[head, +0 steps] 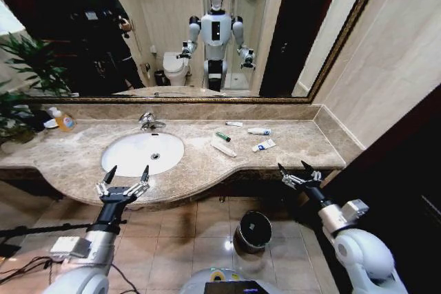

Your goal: Pick up the trash from the sink and place it in the trash bin.

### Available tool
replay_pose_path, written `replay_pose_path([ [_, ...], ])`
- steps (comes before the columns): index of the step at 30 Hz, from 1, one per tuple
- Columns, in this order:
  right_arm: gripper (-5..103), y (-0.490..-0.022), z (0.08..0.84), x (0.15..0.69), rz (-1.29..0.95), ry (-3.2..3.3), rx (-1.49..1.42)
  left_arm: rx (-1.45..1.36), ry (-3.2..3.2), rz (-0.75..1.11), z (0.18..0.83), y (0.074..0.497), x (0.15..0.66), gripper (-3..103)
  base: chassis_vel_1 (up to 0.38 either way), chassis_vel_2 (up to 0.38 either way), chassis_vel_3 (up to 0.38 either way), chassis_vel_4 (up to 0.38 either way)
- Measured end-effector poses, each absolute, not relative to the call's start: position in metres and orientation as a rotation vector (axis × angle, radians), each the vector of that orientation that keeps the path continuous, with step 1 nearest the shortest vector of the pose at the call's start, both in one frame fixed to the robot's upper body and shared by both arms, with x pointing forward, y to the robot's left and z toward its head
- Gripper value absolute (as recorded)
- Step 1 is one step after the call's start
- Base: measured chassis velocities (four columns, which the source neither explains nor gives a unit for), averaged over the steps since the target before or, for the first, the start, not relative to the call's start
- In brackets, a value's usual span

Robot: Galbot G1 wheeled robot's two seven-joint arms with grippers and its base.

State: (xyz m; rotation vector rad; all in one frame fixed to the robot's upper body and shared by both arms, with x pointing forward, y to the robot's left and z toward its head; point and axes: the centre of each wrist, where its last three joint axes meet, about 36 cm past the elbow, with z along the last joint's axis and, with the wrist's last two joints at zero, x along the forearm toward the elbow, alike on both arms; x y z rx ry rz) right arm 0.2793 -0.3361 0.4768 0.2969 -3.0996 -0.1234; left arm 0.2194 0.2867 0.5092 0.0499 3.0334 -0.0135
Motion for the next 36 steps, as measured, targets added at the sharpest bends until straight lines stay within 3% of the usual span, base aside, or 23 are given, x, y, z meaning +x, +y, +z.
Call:
replay_pose_path([
  [18,100,-0.347,0.464,0.303,-0.127,-3.087,0.310,0.050,3.033,-0.013,0.509,0.287,0.219,100,0.000,0.000,0.000,0.000],
  [36,100,-0.372,0.458,0.370,-0.109,-2.987,0.503,0.050,3.033,-0.013,0.509,0.287,0.219,100,0.000,0.000,0.000,0.000],
])
